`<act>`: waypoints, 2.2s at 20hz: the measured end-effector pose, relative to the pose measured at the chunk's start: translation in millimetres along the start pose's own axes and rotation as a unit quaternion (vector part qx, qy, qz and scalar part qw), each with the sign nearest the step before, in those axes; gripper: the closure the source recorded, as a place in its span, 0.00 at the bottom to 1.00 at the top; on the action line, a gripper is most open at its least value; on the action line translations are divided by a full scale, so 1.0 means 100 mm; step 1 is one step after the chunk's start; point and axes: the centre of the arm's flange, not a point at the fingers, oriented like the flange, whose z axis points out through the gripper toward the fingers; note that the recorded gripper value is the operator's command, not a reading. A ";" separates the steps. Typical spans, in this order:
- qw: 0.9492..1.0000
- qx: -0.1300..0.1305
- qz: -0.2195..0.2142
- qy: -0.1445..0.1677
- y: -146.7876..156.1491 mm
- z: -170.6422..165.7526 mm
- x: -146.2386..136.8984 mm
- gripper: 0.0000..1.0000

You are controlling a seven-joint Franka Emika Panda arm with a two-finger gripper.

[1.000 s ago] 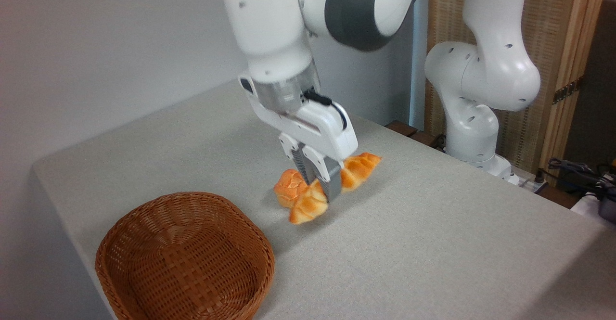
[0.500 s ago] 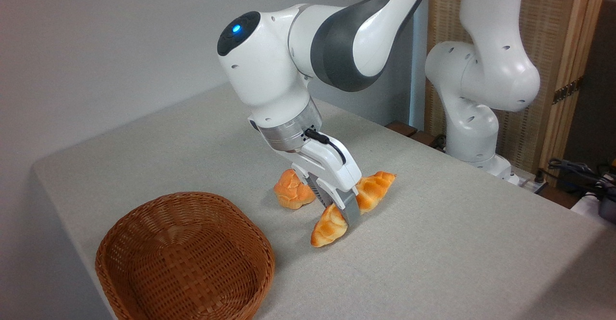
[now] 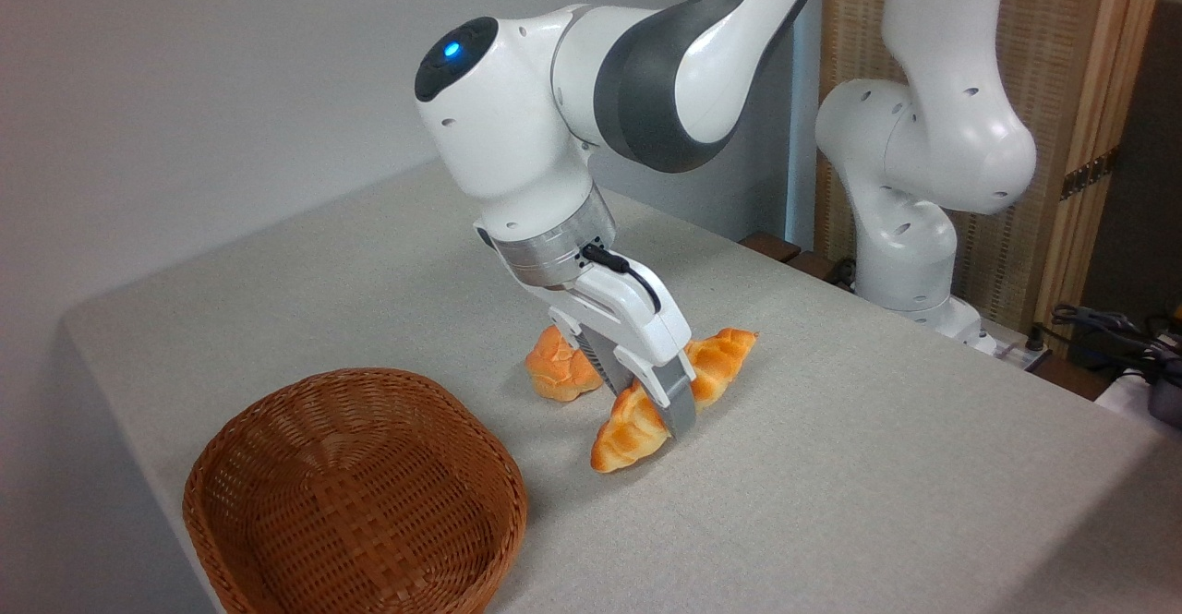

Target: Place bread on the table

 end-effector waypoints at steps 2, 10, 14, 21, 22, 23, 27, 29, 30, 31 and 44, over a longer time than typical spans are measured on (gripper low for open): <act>1.000 0.004 0.000 0.004 -0.01 -0.01 0.01 0.00; 0.996 0.058 -0.010 0.069 -0.09 -0.73 0.01 0.00; 0.985 0.074 -0.026 0.153 -0.09 -1.44 -0.07 0.00; 0.977 0.085 -0.039 0.189 -0.01 -2.06 -0.20 0.00; 0.979 0.078 -0.039 0.182 0.01 -2.11 -0.21 0.00; 0.980 0.074 -0.042 0.179 0.01 -2.14 -0.22 0.00; 0.982 0.062 -0.051 0.171 -0.04 -2.09 -0.12 0.00; 0.984 0.056 -0.043 0.165 -0.03 -2.02 0.00 0.00; 0.985 0.054 -0.039 0.162 -0.02 -1.99 0.06 0.00; 0.985 0.053 -0.036 0.160 0.00 -1.98 0.10 0.00; 0.987 0.068 -0.031 0.145 0.02 -1.98 0.12 0.00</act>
